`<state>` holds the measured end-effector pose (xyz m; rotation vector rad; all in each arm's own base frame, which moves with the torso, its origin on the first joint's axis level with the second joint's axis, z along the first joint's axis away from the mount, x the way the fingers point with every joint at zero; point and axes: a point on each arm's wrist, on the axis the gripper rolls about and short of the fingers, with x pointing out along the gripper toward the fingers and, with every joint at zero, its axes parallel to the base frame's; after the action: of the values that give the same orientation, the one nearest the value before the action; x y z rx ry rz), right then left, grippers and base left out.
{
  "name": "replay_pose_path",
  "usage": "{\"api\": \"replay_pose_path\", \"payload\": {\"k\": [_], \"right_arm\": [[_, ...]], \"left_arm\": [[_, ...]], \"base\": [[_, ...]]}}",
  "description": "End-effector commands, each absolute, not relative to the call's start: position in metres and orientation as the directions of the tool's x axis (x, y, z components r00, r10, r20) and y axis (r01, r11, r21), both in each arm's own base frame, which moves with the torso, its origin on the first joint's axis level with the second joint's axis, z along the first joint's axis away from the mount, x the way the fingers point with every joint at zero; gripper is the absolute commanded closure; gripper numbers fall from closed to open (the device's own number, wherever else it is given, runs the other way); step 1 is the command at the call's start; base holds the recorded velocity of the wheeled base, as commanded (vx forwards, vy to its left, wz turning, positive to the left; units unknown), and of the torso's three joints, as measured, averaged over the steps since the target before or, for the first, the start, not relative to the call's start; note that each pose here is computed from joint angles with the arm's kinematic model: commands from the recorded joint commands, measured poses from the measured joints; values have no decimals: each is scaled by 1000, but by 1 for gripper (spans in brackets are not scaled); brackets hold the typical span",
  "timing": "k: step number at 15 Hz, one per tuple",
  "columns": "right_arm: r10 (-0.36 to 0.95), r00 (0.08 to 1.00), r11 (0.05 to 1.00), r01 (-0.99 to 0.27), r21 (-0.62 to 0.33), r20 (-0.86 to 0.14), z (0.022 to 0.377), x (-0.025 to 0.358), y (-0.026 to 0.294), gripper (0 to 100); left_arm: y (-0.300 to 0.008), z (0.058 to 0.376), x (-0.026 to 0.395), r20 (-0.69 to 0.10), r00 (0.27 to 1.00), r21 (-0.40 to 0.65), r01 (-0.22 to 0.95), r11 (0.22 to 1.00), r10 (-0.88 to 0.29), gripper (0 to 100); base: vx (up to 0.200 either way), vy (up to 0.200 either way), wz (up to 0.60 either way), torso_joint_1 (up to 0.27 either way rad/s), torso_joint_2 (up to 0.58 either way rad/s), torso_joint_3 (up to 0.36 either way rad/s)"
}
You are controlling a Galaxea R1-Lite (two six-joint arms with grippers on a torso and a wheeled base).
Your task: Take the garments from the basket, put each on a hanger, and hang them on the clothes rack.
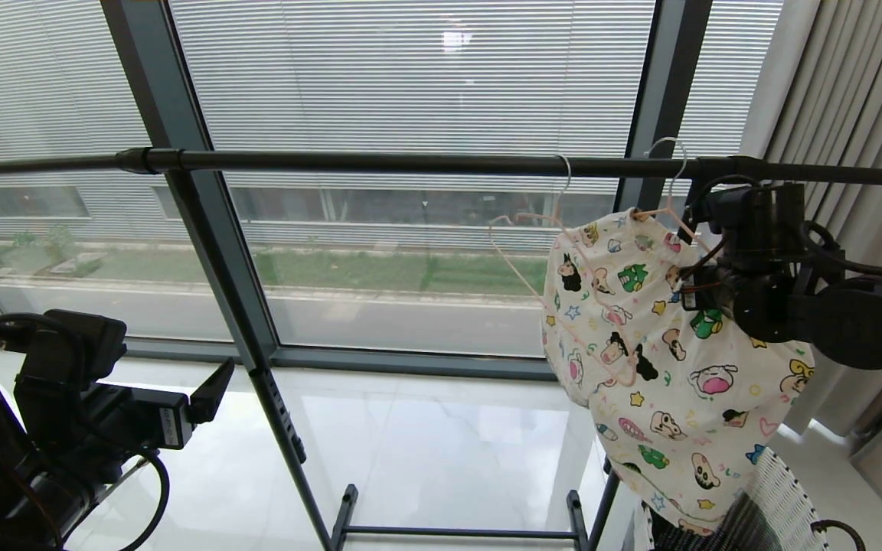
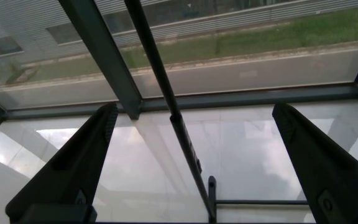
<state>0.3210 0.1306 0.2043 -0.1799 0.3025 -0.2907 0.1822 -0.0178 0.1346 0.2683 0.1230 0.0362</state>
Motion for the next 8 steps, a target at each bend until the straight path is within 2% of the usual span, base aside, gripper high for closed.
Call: {"api": "replay_pose_path", "payload": {"k": [1, 8], "right_arm": [[-314, 907, 936, 248, -248, -279, 188, 332, 135, 100], [-328, 910, 931, 265, -252, -252, 191, 331, 135, 100]], "left_arm": [[-18, 135, 182, -116, 992, 267, -20, 964, 53, 0], [-18, 134, 182, -118, 992, 267, -21, 963, 54, 0]], "base": [[0, 0, 0, 0, 0, 0], [0, 0, 0, 0, 0, 0]]}}
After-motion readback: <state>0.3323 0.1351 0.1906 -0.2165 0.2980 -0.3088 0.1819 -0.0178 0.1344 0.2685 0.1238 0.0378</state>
